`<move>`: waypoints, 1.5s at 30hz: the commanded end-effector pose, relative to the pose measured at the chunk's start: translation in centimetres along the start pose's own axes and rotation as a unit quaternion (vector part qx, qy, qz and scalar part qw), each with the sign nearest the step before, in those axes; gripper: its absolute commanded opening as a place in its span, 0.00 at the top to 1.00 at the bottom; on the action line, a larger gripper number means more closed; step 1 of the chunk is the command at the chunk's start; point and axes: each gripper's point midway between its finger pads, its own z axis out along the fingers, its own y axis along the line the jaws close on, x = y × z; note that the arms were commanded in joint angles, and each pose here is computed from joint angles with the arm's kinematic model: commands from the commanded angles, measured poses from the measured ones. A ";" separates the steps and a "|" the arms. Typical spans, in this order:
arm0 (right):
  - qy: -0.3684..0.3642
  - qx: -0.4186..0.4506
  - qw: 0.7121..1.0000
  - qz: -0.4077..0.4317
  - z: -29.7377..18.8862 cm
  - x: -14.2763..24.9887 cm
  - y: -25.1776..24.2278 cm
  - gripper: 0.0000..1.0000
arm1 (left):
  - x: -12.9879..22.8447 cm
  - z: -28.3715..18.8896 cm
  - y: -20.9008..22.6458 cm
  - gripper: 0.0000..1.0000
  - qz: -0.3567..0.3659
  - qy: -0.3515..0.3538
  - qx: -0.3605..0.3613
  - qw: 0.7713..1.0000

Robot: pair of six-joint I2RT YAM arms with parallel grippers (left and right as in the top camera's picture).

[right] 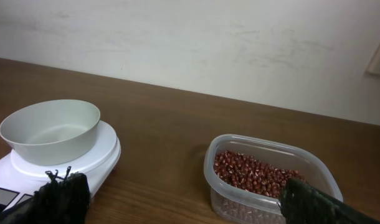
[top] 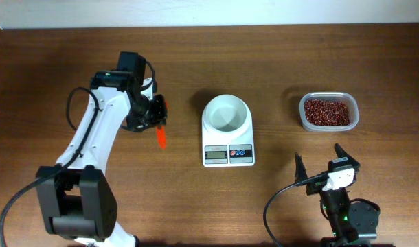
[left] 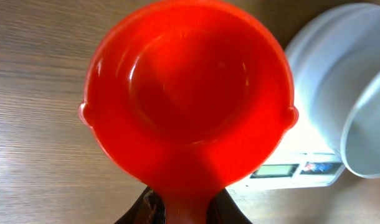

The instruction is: Scoop item into bowl and weigh 50g on scale

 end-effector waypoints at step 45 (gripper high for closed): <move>0.003 -0.002 1.000 0.006 0.0 0.3 0.1 0.01 | 0.8 -1.0 -3.4 1.00 0.006 0.014 0.077 0.997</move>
